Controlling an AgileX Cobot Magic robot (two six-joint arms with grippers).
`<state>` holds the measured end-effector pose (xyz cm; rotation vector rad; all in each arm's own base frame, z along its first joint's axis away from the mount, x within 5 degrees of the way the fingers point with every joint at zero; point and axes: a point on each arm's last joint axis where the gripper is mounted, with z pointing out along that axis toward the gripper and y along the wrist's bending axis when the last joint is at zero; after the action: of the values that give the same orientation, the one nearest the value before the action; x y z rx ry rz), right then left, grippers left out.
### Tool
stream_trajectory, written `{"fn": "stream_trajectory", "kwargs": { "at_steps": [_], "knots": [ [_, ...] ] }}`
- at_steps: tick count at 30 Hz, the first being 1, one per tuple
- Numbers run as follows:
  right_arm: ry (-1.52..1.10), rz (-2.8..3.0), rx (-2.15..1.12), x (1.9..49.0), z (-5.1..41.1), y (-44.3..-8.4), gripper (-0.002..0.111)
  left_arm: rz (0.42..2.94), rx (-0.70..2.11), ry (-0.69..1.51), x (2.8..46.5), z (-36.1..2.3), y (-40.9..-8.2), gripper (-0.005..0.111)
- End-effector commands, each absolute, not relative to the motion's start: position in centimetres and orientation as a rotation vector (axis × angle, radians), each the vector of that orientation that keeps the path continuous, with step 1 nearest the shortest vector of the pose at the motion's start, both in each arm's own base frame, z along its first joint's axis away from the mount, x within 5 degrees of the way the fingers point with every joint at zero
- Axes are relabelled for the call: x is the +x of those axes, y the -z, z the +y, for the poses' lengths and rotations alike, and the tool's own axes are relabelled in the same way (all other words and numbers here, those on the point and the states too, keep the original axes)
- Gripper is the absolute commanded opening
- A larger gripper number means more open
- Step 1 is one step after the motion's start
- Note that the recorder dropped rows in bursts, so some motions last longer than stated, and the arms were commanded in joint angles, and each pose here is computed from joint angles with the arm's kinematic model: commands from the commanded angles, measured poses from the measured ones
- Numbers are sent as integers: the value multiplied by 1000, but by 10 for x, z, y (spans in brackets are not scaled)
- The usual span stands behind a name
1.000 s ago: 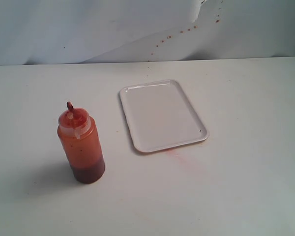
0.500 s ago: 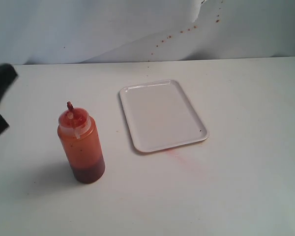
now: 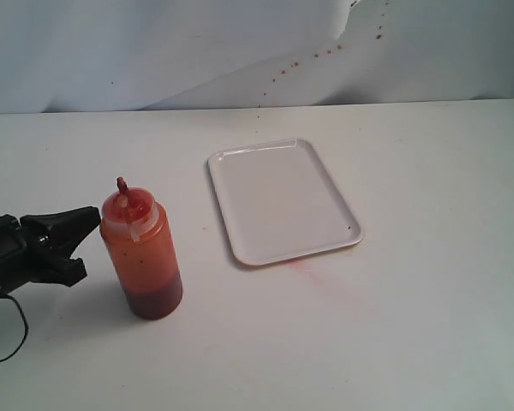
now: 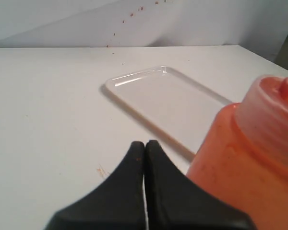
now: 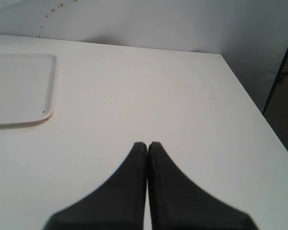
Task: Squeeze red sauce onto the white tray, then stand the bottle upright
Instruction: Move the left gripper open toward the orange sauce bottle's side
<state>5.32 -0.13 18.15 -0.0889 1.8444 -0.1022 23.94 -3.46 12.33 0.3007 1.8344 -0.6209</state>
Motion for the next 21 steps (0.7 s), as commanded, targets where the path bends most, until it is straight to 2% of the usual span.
{"fn": "stream_trajectory", "kwargs": {
  "at_steps": [1,4,11,14,21],
  "knots": [
    [112,1837,-87,53,-2,-181,0,1790,405,554,243,-36,-121,0],
    [112,1837,-87,53,-2,-181,0,1848,511,354,245,-28,-113,0],
    [112,1837,-87,53,-2,-181,0,1957,426,312,238,-12,-104,0],
    [112,1837,-87,53,-2,-181,0,1891,376,378,229,-1,-109,0],
    [112,1837,-87,53,-2,-181,0,1863,550,599,197,8,-108,0]
  ]
}}
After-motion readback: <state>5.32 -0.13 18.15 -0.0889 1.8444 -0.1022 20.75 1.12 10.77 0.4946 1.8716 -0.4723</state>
